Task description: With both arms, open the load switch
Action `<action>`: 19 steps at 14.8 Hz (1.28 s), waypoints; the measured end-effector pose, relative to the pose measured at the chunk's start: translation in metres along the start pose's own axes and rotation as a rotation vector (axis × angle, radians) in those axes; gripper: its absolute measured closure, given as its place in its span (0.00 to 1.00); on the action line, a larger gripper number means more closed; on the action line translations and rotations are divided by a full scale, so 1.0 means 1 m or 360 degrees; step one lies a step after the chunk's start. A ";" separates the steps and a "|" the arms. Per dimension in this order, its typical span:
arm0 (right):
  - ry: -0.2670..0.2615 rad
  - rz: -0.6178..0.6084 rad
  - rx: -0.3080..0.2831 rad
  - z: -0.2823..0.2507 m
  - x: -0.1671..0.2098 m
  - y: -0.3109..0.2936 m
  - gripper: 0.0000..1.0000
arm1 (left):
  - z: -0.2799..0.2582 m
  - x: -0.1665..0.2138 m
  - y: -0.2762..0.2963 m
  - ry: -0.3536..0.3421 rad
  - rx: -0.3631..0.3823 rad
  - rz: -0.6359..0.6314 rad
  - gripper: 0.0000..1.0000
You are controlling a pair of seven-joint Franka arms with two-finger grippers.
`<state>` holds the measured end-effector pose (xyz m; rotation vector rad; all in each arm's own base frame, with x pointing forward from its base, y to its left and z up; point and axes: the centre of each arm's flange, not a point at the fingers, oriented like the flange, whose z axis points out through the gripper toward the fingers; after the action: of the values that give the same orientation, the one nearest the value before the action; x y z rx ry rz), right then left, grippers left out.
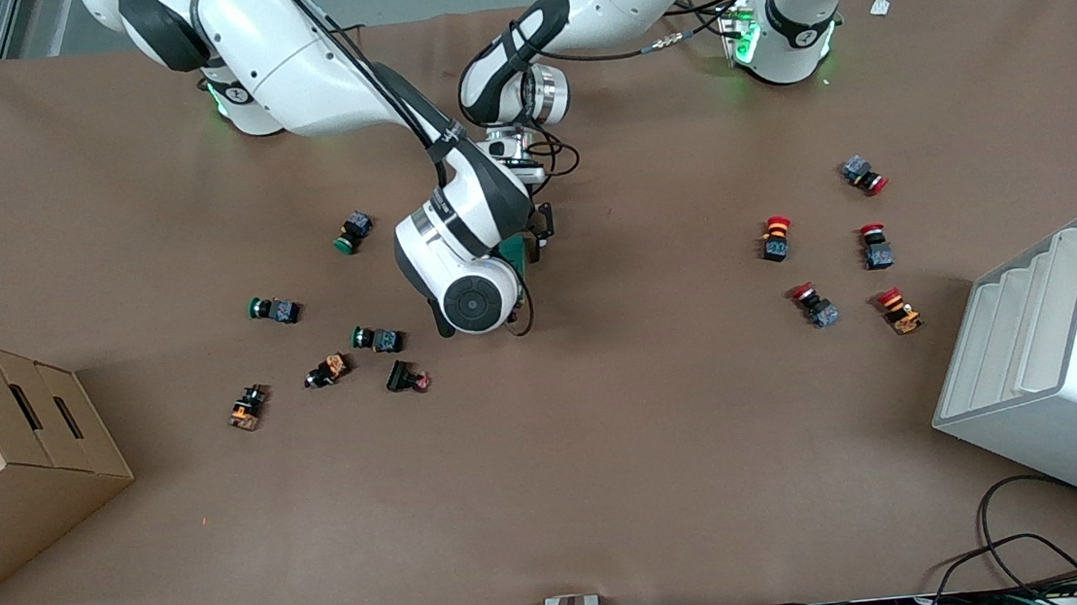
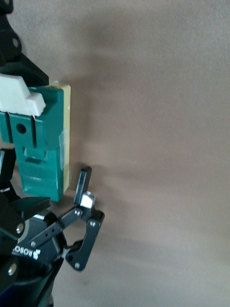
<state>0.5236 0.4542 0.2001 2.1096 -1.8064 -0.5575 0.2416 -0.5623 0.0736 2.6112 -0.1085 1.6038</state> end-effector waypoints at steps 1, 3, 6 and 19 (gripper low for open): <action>0.0008 -0.0001 -0.0027 -0.003 -0.001 0.003 0.00 | 0.000 -0.001 0.000 0.0006 0.0002 0.0002 0.00; 0.0019 -0.0004 -0.0077 -0.010 -0.008 0.010 0.00 | 0.001 -0.002 0.001 0.0020 0.0005 0.0008 0.00; 0.0025 -0.0024 -0.0121 -0.022 -0.014 0.017 0.00 | 0.001 -0.005 0.002 0.0043 0.0007 0.0025 0.00; 0.0030 -0.0058 -0.0263 -0.009 -0.039 0.040 0.00 | 0.001 -0.007 0.002 0.0060 0.0006 0.0038 0.00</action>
<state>0.4879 0.4857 0.2301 2.0333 -1.6543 -0.6691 0.2395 -0.5641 0.0668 2.5907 -0.1351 1.6610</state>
